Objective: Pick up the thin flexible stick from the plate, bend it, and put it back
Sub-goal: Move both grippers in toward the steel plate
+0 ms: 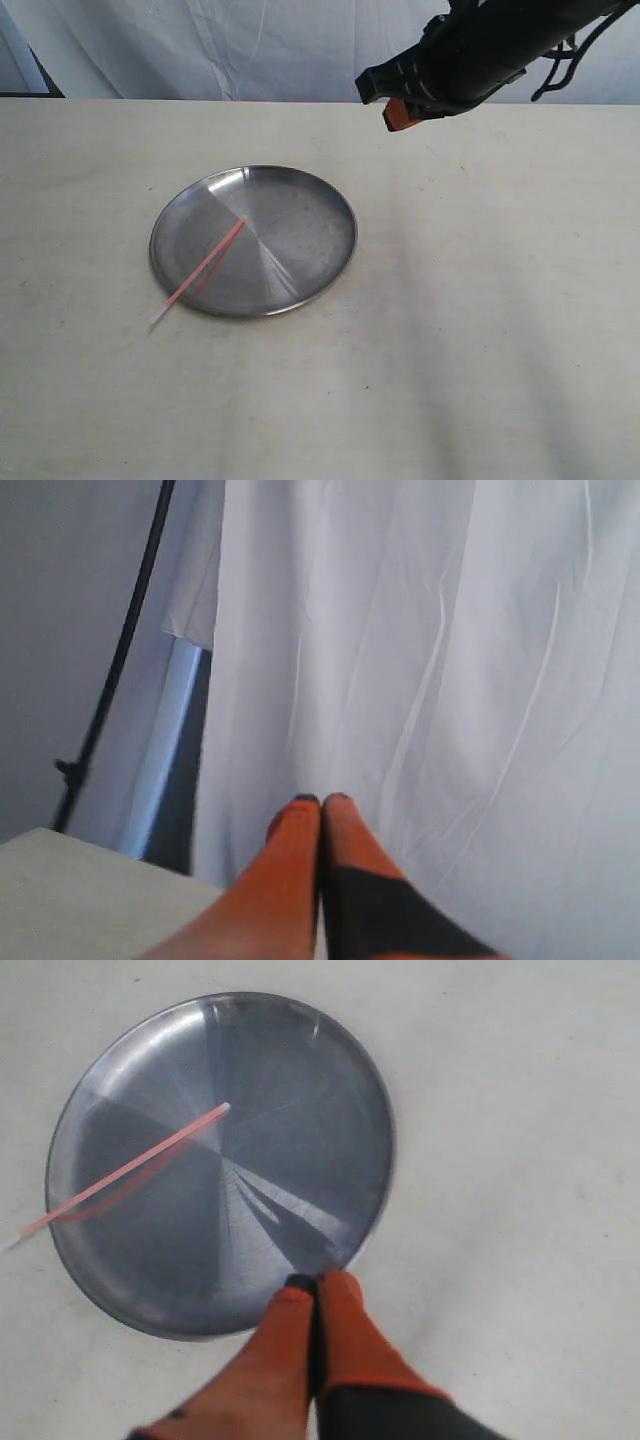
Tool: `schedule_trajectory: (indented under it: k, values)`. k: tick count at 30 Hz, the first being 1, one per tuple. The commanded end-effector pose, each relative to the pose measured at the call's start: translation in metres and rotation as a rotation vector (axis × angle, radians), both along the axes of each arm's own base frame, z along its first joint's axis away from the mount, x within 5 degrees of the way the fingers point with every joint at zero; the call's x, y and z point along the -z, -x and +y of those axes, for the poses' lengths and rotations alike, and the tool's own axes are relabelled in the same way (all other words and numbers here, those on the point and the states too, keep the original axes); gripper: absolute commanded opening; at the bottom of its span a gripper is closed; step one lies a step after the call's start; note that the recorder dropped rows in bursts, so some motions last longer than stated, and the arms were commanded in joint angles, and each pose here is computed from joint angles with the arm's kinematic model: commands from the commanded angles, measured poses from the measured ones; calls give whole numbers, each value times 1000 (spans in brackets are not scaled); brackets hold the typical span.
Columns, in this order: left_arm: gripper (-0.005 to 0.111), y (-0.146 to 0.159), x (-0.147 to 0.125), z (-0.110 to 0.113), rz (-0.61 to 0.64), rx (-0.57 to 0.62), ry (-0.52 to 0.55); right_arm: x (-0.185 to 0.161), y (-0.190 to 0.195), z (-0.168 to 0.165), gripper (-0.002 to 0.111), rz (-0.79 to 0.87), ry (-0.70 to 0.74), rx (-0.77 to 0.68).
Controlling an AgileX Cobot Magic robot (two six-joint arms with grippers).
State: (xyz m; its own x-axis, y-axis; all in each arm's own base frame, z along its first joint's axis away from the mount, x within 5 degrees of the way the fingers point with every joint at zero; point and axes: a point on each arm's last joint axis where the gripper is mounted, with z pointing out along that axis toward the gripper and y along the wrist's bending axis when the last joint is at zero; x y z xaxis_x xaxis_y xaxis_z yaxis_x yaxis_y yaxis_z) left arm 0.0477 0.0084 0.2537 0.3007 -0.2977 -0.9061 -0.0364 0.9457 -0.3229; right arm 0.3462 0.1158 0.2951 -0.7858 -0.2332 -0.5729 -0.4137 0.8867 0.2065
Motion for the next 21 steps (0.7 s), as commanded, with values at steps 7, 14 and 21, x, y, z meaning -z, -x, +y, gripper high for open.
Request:
schedule_trajectory:
  k: [7, 14, 21]
  values:
    - [0, 3, -53, -21, 152, 283, 87, -19, 35, -24, 0, -59, 119, 65]
    - [0, -28, -130, -36, 134, 438, -52, -17, 66, -30, 0, -21, 77, 97]
    - [0, -96, -117, -79, 424, 880, -403, -10, 104, -39, 0, -60, 14, 162]
